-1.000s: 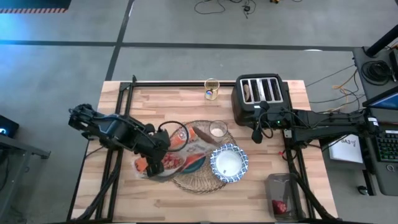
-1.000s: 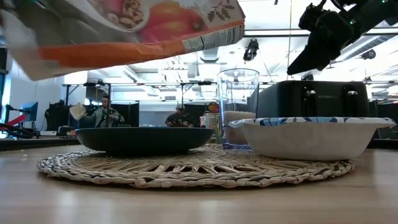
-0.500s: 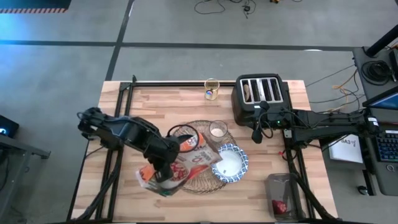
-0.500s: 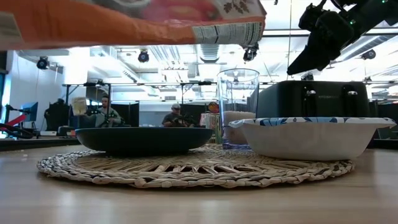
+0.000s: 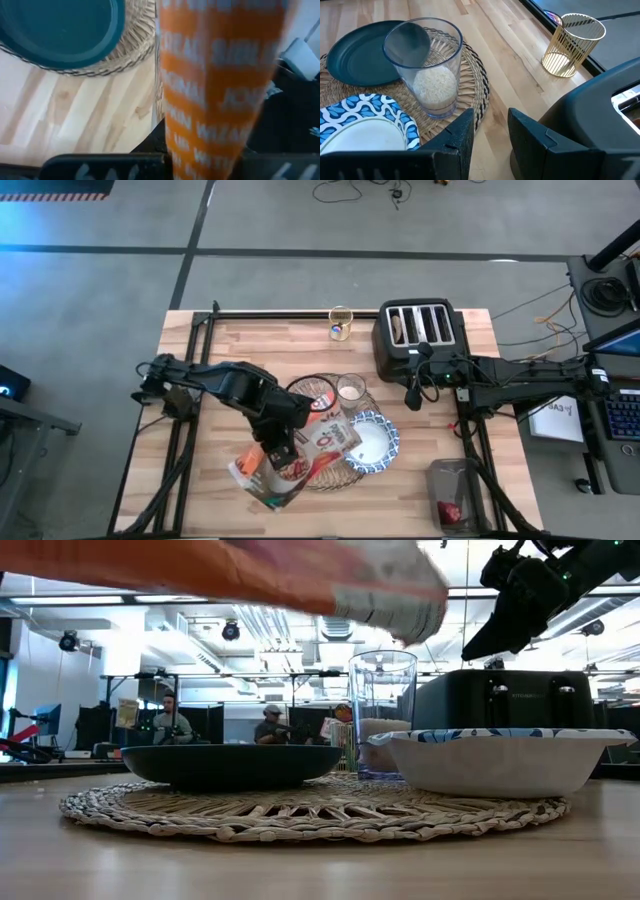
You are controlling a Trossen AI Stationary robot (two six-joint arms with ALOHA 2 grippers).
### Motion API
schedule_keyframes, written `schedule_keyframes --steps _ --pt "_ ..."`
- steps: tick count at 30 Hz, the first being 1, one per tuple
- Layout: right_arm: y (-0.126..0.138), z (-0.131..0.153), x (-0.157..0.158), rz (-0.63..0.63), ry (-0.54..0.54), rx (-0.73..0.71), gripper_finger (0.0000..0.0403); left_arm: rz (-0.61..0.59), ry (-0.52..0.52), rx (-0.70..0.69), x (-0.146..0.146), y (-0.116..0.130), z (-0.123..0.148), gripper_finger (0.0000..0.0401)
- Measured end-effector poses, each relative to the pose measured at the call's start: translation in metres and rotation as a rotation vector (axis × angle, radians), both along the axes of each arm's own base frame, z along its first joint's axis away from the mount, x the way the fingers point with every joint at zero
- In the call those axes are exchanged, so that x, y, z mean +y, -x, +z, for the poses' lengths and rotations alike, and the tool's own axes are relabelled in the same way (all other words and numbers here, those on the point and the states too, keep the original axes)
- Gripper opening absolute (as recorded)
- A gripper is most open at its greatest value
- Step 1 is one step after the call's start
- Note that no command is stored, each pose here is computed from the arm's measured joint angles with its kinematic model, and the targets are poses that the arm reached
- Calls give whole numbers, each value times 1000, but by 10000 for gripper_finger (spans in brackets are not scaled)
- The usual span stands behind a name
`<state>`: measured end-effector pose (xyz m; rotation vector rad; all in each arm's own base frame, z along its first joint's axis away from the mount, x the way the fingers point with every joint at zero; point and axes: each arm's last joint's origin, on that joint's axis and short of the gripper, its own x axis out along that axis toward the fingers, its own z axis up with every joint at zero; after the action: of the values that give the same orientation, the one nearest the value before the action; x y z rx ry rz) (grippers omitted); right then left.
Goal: Arrange a breakfast setting
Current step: Pour the cereal from the orange cereal box into the white patterned bowl
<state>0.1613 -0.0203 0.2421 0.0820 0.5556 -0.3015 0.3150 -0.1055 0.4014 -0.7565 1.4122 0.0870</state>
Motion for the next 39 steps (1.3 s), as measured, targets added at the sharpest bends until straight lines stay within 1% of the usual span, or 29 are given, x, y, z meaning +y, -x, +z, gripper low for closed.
schedule_keyframes --steps 6,10,18,24,27,31,34,39 --pt "0 0 0 0 0 0 112 60 78 51 12 -8 -4 0" --pt "0 0 0 0 0 -1 112 89 150 88 22 -14 -7 0" --pt "0 0 0 0 0 -1 112 166 257 135 36 -20 -7 0" --pt "0 0 0 0 0 0 112 222 337 112 44 -27 -4 0" --pt "0 0 0 0 0 0 112 263 359 99 49 -31 -3 0" --pt "0 0 0 0 0 -1 112 320 398 134 54 -35 -7 0" --pt "0 0 0 0 0 -1 112 335 426 156 56 -35 -9 0" --pt "0 0 0 0 0 0 112 349 475 103 56 -43 -5 0"
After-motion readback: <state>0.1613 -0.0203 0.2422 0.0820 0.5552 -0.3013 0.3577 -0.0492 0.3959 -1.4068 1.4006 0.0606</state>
